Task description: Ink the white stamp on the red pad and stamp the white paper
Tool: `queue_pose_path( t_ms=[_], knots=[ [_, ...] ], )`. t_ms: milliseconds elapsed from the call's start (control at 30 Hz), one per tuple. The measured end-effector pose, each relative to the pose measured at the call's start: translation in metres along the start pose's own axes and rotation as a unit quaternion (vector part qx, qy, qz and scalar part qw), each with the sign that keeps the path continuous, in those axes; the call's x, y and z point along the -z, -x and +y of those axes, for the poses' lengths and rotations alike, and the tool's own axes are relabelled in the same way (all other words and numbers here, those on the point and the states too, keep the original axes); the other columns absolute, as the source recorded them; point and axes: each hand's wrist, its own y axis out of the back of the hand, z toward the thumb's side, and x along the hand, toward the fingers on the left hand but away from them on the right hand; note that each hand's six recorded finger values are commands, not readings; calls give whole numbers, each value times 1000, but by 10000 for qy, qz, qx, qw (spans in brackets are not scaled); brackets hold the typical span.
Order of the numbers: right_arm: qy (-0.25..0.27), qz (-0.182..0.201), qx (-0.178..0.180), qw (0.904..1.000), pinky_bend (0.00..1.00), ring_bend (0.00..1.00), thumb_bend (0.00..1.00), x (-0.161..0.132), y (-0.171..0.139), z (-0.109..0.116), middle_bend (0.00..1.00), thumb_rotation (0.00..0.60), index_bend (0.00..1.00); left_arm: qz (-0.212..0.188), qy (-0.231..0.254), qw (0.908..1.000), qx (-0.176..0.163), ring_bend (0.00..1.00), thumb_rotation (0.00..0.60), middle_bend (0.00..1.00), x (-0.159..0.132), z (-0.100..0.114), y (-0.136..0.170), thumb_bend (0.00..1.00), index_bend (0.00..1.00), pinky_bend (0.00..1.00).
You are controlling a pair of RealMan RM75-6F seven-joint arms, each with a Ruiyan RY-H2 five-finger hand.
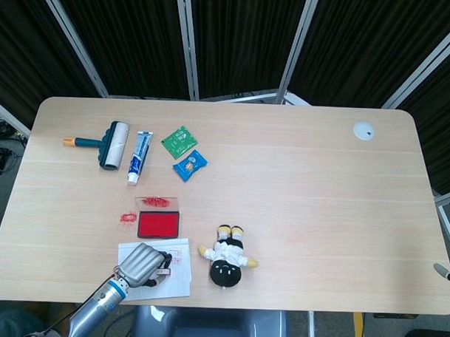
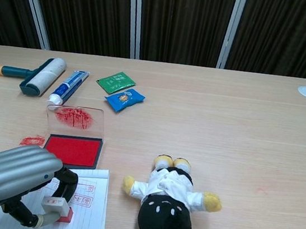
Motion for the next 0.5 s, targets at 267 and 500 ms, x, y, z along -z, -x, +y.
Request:
queue_pose_path(
  t_ms=[267,500],
  knots=[
    [-8,-4,3,10000,0,0,0,0,0,0,0,600,0,-29,172,9997,-186,854,600,577,-1,14,3,373,581,854],
    [-1,11,16,10000,0,0,0,-1,-1,0,0,600,0,-102,523,9969,-577,855,600,576,3,49,16,373,581,854]
  ],
)
